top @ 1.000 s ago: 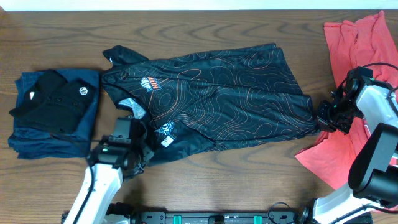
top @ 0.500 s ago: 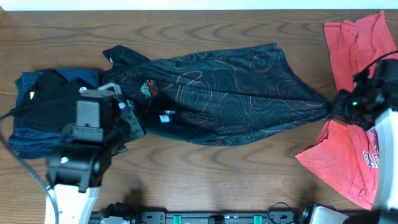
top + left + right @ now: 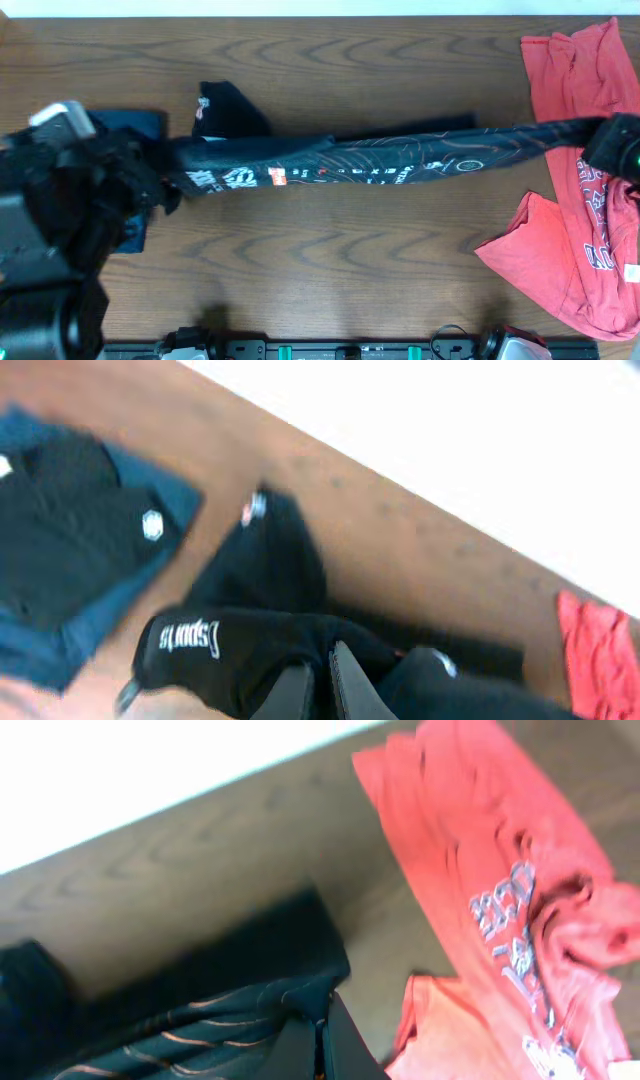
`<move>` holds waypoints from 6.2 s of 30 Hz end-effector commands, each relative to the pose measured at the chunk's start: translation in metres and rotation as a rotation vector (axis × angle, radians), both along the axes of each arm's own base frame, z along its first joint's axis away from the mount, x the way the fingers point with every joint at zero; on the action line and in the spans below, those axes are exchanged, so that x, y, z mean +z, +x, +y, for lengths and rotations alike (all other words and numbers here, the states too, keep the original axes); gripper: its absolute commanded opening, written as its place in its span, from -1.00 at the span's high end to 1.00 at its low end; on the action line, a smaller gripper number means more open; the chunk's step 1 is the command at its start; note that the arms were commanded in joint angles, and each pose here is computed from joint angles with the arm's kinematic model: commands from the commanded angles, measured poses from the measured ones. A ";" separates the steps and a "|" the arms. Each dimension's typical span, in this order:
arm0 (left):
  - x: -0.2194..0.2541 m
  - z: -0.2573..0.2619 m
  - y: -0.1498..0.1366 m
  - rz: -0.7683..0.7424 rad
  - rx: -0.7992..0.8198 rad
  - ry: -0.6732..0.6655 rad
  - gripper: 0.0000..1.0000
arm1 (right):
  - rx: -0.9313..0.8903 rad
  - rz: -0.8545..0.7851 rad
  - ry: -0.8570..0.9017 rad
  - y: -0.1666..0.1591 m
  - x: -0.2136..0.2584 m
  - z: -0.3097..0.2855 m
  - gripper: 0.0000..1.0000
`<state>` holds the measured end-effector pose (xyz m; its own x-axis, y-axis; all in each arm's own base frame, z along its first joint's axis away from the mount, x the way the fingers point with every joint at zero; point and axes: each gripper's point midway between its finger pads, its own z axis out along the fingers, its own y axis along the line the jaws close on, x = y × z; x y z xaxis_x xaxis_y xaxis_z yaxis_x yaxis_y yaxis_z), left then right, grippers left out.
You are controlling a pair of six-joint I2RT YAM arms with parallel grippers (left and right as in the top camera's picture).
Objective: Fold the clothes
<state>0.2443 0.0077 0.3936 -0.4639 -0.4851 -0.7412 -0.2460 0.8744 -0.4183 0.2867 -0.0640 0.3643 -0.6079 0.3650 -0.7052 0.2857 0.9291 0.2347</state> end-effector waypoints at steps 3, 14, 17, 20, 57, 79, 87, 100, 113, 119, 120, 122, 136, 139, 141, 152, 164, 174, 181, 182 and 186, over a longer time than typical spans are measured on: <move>0.042 0.005 -0.001 -0.121 0.010 0.033 0.88 | -0.018 -0.120 -0.067 0.004 0.041 -0.008 0.98; -0.032 0.000 0.109 0.119 -0.070 -0.049 0.88 | 0.060 -0.032 -0.003 0.085 -0.008 -0.022 0.98; -0.053 -0.004 0.167 0.100 -0.106 -0.049 0.88 | 0.099 -0.043 0.026 0.130 -0.031 -0.027 0.98; -0.054 -0.007 0.228 -0.031 -0.154 0.013 0.88 | 0.084 -0.140 0.040 0.185 -0.039 -0.037 0.98; -0.198 -0.031 0.090 0.922 -0.250 -0.107 0.88 | -0.278 0.577 0.018 0.073 -0.178 -0.083 0.98; -0.300 -0.048 -0.047 1.299 -0.381 -0.204 0.88 | -0.251 0.924 0.090 -0.021 -0.272 -0.050 0.98; -0.307 -0.044 0.008 1.060 -0.311 -0.177 0.88 | -0.245 0.778 0.098 0.012 -0.272 -0.055 0.98; -0.307 -0.041 0.064 0.845 -0.252 -0.170 0.88 | -0.202 0.577 0.084 0.062 -0.266 -0.060 0.98; -0.320 -0.036 0.069 0.826 -0.218 -0.152 0.88 | -0.080 0.513 0.079 0.092 -0.272 -0.038 0.98; -0.323 -0.030 0.072 0.822 -0.199 -0.122 0.88 | -0.078 0.513 0.079 0.092 -0.273 -0.037 0.98; -0.323 -0.030 0.073 0.819 -0.199 -0.121 0.88 | -0.078 0.512 0.078 0.092 -0.273 -0.037 0.98; -0.322 -0.030 0.074 0.815 -0.199 -0.121 0.88 | -0.074 0.512 0.081 0.092 -0.273 -0.036 0.98; -0.322 -0.030 0.078 0.798 -0.199 -0.118 0.88 | -0.053 0.531 0.077 0.087 -0.287 -0.028 0.98; -0.322 -0.030 0.078 0.797 -0.200 -0.118 0.87 | -0.053 0.534 0.078 0.085 -0.292 -0.028 0.97; -0.322 -0.030 0.078 0.798 -0.200 -0.118 0.85 | -0.054 0.533 0.078 0.085 -0.293 -0.028 0.89; -0.323 -0.030 0.070 0.832 -0.199 -0.123 0.12 | -0.054 0.518 0.074 0.088 -0.292 -0.029 0.10; -0.330 -0.030 0.048 0.916 -0.193 -0.130 0.12 | -0.064 0.667 0.086 0.053 -0.301 -0.024 0.08; -0.352 -0.032 0.035 0.940 -0.194 -0.134 0.12 | -0.112 0.726 0.030 0.037 -0.309 -0.035 -0.06; -0.365 -0.032 0.032 0.927 -0.196 -0.131 0.12 | -0.112 0.667 0.035 0.043 -0.330 -0.034 0.18; -0.367 -0.032 0.032 0.926 -0.196 -0.131 0.12 | -0.109 0.652 0.037 0.045 -0.333 -0.033 0.19; -0.370 -0.032 0.029 0.929 -0.196 -0.131 0.12 | -0.102 0.596 0.043 0.054 -0.340 -0.032 0.25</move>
